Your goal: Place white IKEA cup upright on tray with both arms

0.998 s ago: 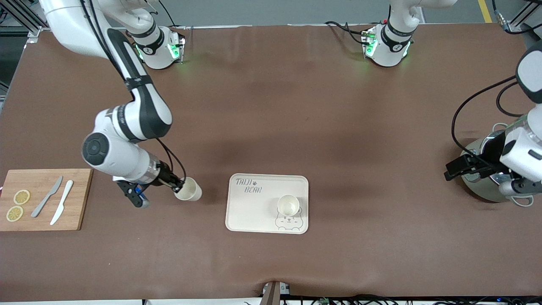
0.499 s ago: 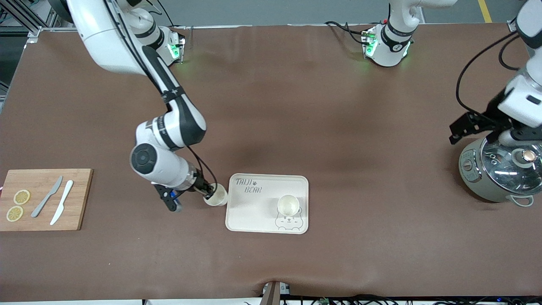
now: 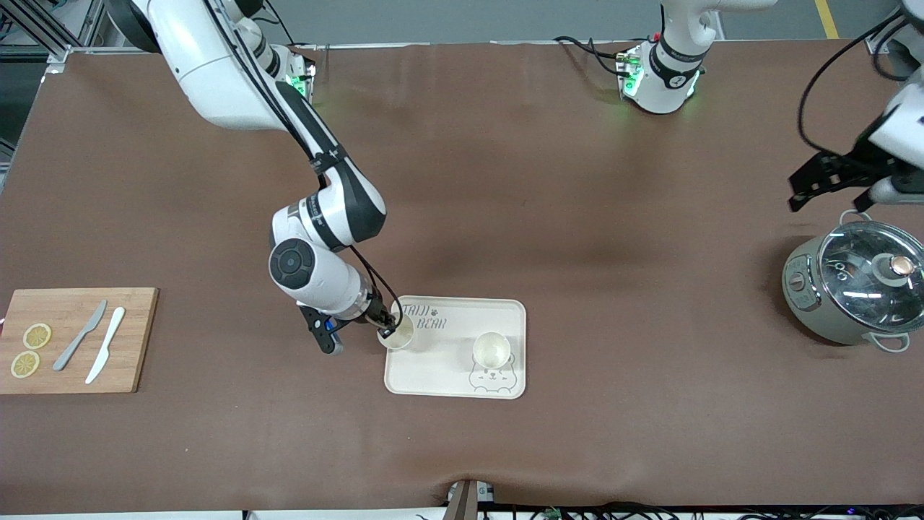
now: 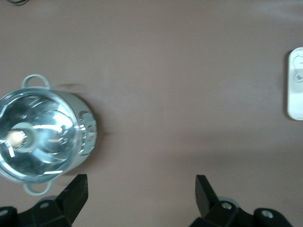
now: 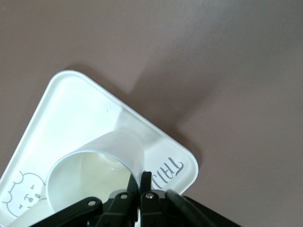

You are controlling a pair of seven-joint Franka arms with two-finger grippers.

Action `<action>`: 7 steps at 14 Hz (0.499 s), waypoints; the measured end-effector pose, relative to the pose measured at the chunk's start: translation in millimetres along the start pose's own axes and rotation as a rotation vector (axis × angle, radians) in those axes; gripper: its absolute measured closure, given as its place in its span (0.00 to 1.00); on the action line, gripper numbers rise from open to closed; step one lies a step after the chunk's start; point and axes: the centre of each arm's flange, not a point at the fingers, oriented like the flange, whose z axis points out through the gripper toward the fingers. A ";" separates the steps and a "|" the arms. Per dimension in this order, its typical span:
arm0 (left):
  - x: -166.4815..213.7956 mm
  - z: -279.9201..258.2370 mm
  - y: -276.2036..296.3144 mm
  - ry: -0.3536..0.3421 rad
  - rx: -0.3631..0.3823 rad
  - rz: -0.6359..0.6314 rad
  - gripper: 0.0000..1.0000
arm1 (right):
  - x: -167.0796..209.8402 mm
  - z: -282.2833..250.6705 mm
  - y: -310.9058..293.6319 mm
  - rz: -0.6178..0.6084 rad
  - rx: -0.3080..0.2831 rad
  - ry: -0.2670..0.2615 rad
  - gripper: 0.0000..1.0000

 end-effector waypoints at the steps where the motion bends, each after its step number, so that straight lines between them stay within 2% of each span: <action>1: -9.1 -0.3 -7.3 -0.003 -0.001 -0.004 0.00 | -5.1 6.1 -0.8 0.002 0.004 0.001 0.97; 4: -22.2 6.9 -1.8 -0.020 -0.016 -0.039 0.00 | -11.7 14.0 -2.6 0.001 0.015 0.004 0.97; 7: -17.5 13.2 7.6 -0.002 -0.030 -0.112 0.00 | -10.6 13.0 -3.1 0.001 0.017 0.007 0.97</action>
